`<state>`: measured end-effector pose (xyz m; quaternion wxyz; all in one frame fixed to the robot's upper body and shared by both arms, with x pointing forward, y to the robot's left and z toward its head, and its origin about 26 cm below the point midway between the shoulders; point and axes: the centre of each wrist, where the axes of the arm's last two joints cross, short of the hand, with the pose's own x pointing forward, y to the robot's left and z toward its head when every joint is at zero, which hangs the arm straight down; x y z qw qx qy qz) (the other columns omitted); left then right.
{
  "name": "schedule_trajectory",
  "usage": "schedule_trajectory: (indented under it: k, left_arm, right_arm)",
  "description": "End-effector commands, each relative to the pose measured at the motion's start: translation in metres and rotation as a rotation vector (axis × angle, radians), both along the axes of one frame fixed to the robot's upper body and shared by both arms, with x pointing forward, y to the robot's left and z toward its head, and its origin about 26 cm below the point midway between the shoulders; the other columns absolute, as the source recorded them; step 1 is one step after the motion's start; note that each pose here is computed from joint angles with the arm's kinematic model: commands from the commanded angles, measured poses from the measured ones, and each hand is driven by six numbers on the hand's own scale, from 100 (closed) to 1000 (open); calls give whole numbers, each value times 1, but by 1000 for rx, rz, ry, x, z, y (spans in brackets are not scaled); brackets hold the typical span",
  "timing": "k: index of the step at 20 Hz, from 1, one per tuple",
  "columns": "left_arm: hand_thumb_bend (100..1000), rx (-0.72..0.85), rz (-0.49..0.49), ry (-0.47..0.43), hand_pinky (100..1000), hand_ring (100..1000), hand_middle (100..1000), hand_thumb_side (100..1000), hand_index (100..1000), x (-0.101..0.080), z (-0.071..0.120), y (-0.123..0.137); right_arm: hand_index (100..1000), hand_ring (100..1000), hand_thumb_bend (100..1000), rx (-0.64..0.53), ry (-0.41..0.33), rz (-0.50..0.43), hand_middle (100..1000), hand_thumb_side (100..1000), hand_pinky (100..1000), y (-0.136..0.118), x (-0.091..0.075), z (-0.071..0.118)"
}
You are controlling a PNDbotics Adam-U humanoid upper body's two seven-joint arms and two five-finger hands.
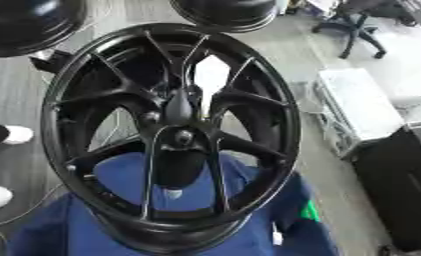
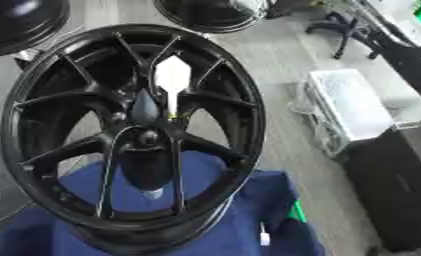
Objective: Pull the pin out of the wheel hub.
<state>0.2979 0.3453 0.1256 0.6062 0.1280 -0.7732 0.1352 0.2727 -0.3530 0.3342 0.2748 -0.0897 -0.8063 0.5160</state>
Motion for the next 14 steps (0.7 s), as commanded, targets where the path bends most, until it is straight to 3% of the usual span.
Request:
schedule_trajectory:
  k: [1, 7, 14]
  left_arm:
    - [100, 25, -15, -25, 680, 799, 740, 759, 774, -1, 9, -1]
    - [100, 29, -23, -16, 681, 800, 741, 760, 774, -1, 9, -1]
    - [100, 29, -23, 9, 681, 800, 741, 767, 774, -2, 3, 0]
  right_arm:
    - [907, 744, 100, -37, -25, -8, 743, 206, 950, 1, -5, 13]
    - [914, 770, 100, -144, -38, -48, 769, 153, 939, 5, -2, 12]
    - [928, 801, 100, -327, -23, -111, 793, 241, 945, 16, 16, -4]
